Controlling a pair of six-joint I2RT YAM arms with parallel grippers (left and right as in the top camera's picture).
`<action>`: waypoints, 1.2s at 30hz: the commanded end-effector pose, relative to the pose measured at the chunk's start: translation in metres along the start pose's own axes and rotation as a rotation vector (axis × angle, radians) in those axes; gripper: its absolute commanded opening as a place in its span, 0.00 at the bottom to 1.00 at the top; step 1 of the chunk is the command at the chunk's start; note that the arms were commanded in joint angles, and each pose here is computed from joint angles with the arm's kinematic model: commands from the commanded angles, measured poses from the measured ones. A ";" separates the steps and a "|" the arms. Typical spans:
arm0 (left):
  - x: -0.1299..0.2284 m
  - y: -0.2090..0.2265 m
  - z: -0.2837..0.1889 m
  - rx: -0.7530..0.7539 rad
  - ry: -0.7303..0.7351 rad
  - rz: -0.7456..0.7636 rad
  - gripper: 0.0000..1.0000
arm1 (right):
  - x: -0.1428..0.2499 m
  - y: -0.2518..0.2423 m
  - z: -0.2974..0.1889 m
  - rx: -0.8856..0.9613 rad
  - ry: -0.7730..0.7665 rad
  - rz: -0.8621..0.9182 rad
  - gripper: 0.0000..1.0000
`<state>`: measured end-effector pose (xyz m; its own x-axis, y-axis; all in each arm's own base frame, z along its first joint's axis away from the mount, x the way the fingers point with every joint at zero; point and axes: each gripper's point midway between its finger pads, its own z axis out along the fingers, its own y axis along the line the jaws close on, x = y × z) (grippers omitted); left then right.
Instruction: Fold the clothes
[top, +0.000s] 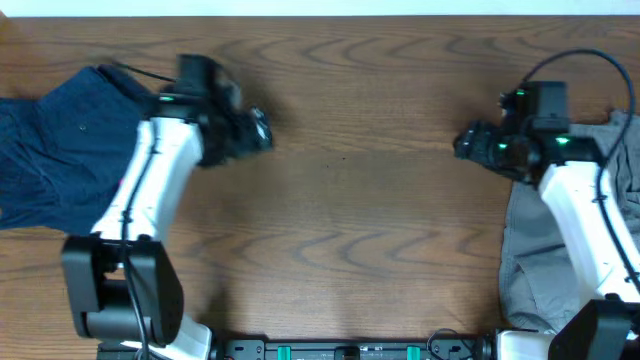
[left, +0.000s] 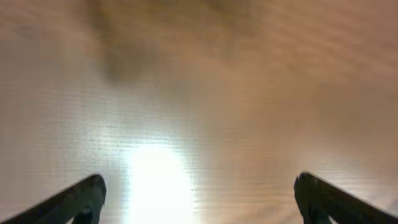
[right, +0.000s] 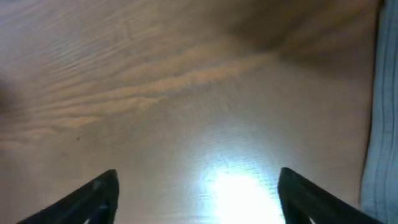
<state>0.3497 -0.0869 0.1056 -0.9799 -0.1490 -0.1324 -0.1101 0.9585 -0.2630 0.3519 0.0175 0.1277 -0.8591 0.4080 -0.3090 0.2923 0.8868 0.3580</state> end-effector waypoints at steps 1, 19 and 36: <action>0.027 0.016 0.002 -0.167 0.089 0.051 0.98 | 0.014 0.002 -0.012 -0.100 0.081 0.001 0.98; 0.095 0.022 -0.059 -0.122 -0.096 0.102 0.98 | 0.092 -0.043 -0.046 0.013 -0.002 -0.017 0.99; 0.120 0.023 -0.158 0.086 -0.875 0.178 0.98 | 0.089 -0.037 -0.154 -0.027 -0.723 -0.155 0.99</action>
<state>0.2061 -0.0475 0.2330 -0.5182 -0.1758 -0.8370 0.0769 0.9651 -0.2503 0.2023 -0.0114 0.2293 -0.3864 0.3310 -0.8609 0.1601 0.9433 0.2908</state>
